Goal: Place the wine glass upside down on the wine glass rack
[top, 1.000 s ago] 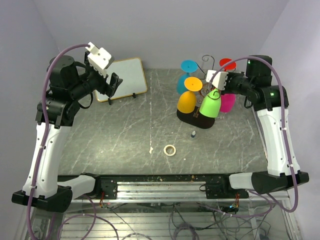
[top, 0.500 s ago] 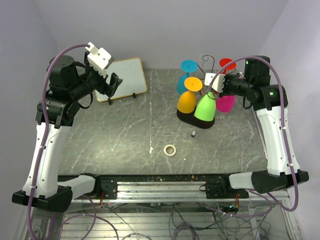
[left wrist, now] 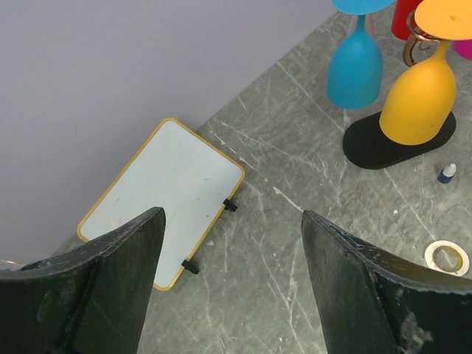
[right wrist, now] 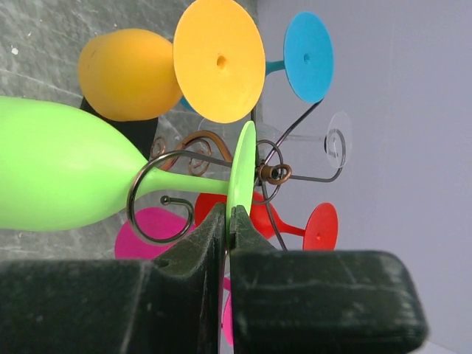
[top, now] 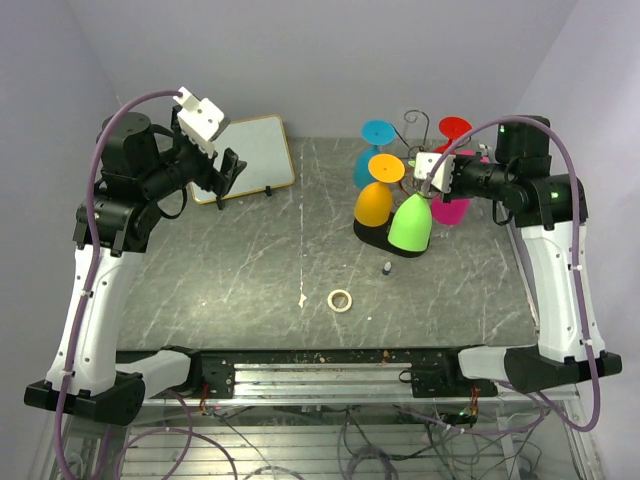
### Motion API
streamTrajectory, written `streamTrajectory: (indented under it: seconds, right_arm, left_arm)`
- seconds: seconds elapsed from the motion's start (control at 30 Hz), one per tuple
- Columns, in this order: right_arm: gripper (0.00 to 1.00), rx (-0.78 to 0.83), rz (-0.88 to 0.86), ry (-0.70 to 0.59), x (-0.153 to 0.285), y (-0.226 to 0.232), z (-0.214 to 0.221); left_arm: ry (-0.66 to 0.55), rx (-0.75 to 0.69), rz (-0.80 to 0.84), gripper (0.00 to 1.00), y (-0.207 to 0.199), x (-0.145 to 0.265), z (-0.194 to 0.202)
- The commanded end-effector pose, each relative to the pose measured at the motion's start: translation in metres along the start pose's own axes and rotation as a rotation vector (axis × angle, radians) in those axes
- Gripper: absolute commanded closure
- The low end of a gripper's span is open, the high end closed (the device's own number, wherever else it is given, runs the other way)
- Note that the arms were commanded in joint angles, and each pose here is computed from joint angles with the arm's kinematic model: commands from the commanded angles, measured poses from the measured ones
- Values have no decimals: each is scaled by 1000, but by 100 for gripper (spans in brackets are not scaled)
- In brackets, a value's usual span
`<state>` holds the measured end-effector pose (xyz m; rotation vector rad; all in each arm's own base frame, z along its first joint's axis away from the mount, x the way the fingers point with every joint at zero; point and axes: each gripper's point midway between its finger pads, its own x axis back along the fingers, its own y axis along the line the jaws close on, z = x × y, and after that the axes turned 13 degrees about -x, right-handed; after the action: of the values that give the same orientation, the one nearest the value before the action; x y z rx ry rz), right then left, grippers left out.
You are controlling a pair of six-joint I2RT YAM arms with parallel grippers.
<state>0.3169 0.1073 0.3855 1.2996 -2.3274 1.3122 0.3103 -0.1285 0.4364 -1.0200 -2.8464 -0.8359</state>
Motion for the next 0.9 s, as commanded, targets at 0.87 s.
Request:
streamTrajectory:
  seconds: [0.87]
  right_arm:
    - [99, -45, 87, 38, 35, 10, 3]
  left_arm:
    - [-46, -21, 29, 15, -7, 10, -6]
